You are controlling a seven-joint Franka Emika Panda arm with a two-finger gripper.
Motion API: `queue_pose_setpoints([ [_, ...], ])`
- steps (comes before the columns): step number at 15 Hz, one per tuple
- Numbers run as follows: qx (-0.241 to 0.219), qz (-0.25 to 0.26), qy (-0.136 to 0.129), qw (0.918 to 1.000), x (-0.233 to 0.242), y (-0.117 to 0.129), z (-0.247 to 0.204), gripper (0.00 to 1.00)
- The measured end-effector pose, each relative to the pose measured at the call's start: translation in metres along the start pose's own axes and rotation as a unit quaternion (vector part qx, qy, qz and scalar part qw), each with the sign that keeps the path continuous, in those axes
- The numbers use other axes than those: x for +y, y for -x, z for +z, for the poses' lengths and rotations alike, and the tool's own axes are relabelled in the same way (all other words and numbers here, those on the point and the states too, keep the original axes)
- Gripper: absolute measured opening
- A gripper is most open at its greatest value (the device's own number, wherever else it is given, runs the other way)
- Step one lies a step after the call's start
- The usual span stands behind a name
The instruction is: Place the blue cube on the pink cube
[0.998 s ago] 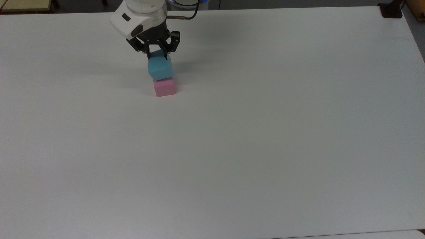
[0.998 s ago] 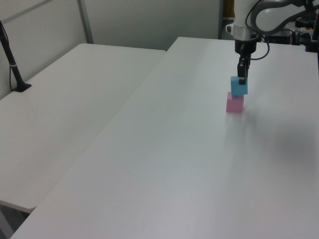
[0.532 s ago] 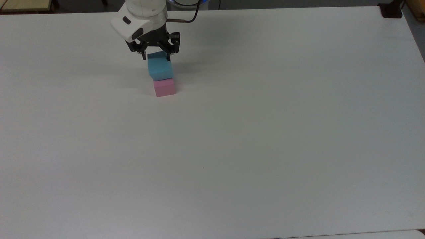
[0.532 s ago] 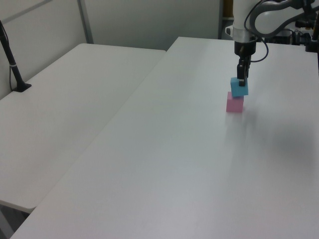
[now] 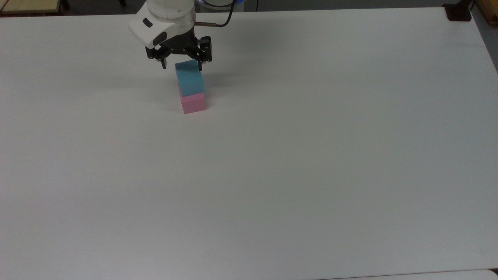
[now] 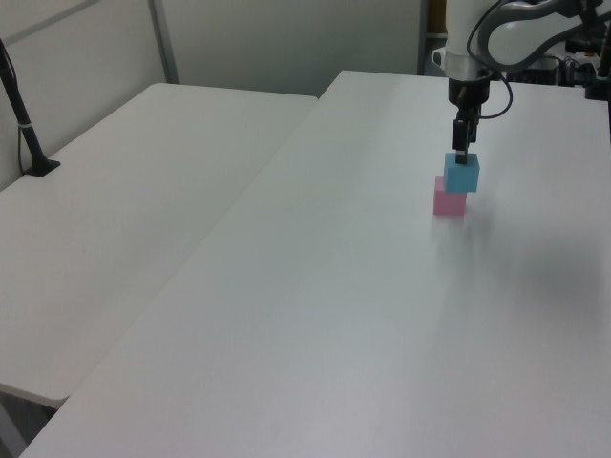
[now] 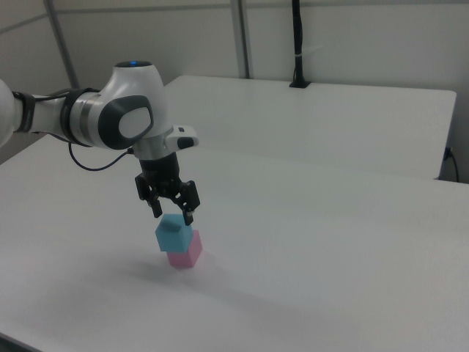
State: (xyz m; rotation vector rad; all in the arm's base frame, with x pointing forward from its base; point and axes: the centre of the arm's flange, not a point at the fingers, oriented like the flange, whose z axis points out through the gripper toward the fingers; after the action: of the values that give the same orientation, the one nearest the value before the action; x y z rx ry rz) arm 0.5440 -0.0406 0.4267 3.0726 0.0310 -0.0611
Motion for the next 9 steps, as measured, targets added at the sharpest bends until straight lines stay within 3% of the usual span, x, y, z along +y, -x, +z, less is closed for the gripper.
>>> queue_pose_setpoints([
  [2,0.008,0.007,0.001,0.9999,0.002,-0.003,-0.007,1.0],
  [5,0.014,0.024,0.001,0.9996,0.012,-0.006,-0.028,1.0],
  [9,0.024,0.061,-0.001,0.9979,0.047,-0.002,-0.109,1.0],
])
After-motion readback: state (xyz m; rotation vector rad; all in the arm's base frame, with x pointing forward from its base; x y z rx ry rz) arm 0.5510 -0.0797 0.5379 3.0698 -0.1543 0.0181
